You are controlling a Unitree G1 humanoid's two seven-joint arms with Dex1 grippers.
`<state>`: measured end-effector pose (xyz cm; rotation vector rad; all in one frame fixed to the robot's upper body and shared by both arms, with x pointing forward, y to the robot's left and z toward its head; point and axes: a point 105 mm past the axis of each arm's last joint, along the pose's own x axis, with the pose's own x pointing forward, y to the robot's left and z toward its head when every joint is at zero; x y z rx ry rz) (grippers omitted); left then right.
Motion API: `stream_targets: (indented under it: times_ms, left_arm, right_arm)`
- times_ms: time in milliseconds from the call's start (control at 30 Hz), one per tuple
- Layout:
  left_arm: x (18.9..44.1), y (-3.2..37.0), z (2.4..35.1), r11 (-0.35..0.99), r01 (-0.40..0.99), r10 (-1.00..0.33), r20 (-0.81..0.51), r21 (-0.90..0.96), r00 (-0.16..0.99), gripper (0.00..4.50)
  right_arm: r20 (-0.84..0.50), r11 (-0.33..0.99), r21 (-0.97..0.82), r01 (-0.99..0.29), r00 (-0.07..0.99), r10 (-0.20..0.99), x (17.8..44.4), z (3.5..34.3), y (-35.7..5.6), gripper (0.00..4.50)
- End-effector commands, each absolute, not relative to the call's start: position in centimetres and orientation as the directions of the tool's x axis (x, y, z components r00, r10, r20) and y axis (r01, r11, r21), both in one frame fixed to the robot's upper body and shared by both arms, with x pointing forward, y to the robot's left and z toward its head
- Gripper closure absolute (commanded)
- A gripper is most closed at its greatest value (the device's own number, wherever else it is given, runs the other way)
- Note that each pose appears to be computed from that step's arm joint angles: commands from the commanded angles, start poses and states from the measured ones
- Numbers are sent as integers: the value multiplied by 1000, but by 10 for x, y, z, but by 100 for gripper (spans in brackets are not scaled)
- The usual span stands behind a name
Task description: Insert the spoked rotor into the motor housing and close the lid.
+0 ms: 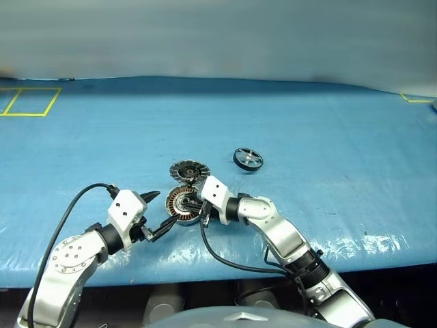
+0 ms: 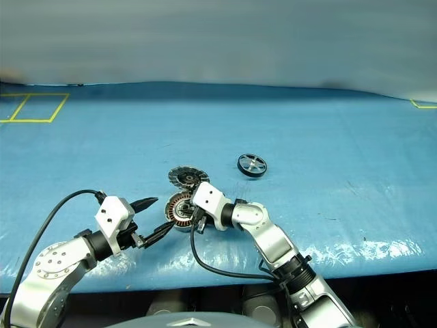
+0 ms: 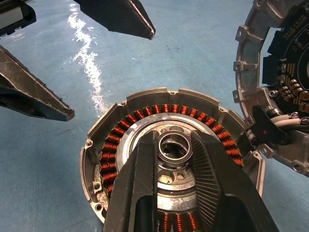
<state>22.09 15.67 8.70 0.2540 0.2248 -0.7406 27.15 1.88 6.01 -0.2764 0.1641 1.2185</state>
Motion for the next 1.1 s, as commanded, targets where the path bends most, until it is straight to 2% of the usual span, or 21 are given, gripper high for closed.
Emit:
stream_targets:
  times_ms: [33, 467, 700, 1100]
  left_arm:
    - [222, 158, 95, 707, 684, -634, -268, 180, 725, 40]
    - [221, 158, 94, 699, 691, -639, -273, 183, 719, 40]
    - [221, 157, 94, 698, 692, -640, -274, 183, 718, 40]
    - [221, 156, 93, 696, 696, -644, -276, 176, 714, 40]
  right_arm:
    - [-238, 307, -139, -942, 333, 912, 270, 68, 23, 384]
    - [-242, 301, -131, -945, 324, 915, 268, 64, 22, 384]
    - [-241, 312, -148, -938, 340, 909, 270, 67, 20, 158]
    - [-117, 290, -105, -951, 301, 946, 264, 90, 23, 158]
